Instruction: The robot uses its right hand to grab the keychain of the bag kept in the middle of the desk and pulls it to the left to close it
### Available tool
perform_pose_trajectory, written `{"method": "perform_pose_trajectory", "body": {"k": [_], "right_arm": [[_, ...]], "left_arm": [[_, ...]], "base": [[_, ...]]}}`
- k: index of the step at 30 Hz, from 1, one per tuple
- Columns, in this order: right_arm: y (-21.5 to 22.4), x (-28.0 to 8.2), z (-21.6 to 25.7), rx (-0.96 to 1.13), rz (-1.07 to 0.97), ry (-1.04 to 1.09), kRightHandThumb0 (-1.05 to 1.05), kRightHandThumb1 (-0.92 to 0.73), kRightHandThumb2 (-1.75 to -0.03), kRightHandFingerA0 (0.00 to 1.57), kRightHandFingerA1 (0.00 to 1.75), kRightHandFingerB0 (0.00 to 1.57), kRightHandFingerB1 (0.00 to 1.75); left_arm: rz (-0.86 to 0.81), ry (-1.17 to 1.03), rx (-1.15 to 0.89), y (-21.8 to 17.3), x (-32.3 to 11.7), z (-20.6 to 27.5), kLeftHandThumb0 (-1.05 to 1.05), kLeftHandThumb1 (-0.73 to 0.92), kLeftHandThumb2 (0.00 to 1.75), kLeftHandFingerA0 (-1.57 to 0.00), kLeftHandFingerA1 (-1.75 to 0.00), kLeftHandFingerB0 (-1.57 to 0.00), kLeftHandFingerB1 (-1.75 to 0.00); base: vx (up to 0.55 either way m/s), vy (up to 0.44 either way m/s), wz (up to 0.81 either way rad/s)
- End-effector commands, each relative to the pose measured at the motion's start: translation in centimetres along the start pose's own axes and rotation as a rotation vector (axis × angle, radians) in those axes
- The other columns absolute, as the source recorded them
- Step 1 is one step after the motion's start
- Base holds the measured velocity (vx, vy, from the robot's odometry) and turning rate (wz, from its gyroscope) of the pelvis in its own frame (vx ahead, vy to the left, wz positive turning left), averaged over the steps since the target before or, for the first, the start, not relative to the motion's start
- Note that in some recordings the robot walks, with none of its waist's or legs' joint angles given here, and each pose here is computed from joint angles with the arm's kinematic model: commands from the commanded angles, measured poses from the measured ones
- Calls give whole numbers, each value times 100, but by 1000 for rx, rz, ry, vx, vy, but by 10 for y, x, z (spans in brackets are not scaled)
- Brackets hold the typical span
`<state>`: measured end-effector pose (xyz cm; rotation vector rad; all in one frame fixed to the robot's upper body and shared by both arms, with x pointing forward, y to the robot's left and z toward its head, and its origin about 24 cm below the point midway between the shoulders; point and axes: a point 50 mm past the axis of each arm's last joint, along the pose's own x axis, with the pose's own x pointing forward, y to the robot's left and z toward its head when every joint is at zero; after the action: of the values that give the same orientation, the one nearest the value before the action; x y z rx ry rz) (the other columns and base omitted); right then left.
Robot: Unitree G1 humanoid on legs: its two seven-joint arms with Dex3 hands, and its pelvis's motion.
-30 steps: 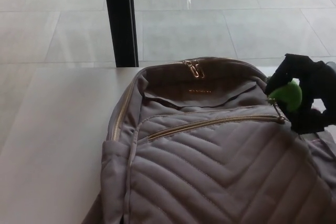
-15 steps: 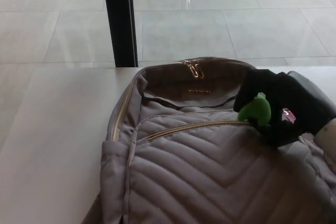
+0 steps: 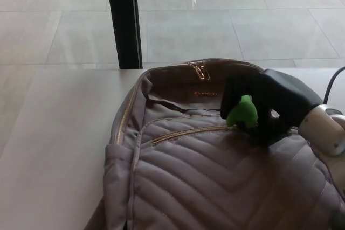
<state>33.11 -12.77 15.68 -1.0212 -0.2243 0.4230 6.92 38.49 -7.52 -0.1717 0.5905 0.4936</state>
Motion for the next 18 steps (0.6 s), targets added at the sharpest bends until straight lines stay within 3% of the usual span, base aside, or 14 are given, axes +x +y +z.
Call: {"method": "perform_pose_trajectory", "body": {"k": [1, 7, 8, 9, 10, 11, 12, 13, 14, 15, 17, 18], "right_arm": [[2, 6, 4, -4, 42, 2, -24, -51, -118, 93, 175, 75, 159], [15, 15, 14, -50, 67, -51, -32, -55, -114, 92, 175, 75, 157], [17, 18, 18, -61, 64, -68, -30, -55, -113, 91, 175, 77, 140], [19, 20, 22, -80, 66, -85, -30, -56, -108, 91, 152, 79, 98], [19, 20, 23, -87, 67, -89, -30, -56, -108, 91, 152, 79, 98], [20, 22, 26, -82, 70, -96, -30, -55, -108, 93, 133, 74, 75], [20, 22, 25, -83, 69, -95, -30, -55, -108, 93, 133, 74, 75], [23, 24, 30, -69, 90, -98, -31, -61, -98, 92, 122, 71, 62], [27, 26, 36, -84, 104, -108, -31, -64, -92, 87, 160, 72, 85], [29, 27, 39, -94, 114, -112, -28, -59, -103, 87, 174, 71, 138], [32, 28, 43, -129, 116, -128, -28, -55, -106, 88, 171, 78, 129], [33, 28, 44, -132, 120, -128, -26, -56, -105, 91, 169, 82, 111]], "left_arm": [[16, -46, 21, 5, 1, 11, -105, 92, 98, -103, -116, -97, -114], [22, -44, 28, 4, 2, 11, -105, 92, 102, -103, -117, -98, -114], [19, -45, 29, 4, 2, 12, -105, 92, 99, -104, -115, -98, -112], [16, -46, 26, 3, 3, 12, -105, 92, 99, -104, -114, -97, -112], [16, -46, 24, 3, 3, 12, -105, 92, 99, -104, -114, -97, -112], [12, -51, 20, 2, 3, 13, -105, 92, 100, -107, -113, -99, -110], [11, -51, 21, 2, 4, 13, -105, 92, 100, -107, -113, -99, -110], [9, -50, 18, 1, 4, 13, -105, 92, 99, -107, -113, -99, -110], [12, -48, 23, 1, 5, 12, -105, 92, 98, -105, -113, -98, -111], [13, -48, 23, 1, 5, 12, -105, 92, 99, -107, -112, -99, -109], [9, -54, 22, 1, 4, 13, -105, 92, 97, -105, -113, -98, -111], [8, -54, 22, 0, 5, 13, -105, 92, 98, -104, -114, -98, -112]], "base": [[0, 0, 0], [0, 0, 0], [0, 0, 0], [0, 0, 0], [0, 0, 0], [0, 0, 0], [0, 0, 0], [0, 0, 0], [0, 0, 0], [0, 0, 0], [0, 0, 0], [0, 0, 0]]}}
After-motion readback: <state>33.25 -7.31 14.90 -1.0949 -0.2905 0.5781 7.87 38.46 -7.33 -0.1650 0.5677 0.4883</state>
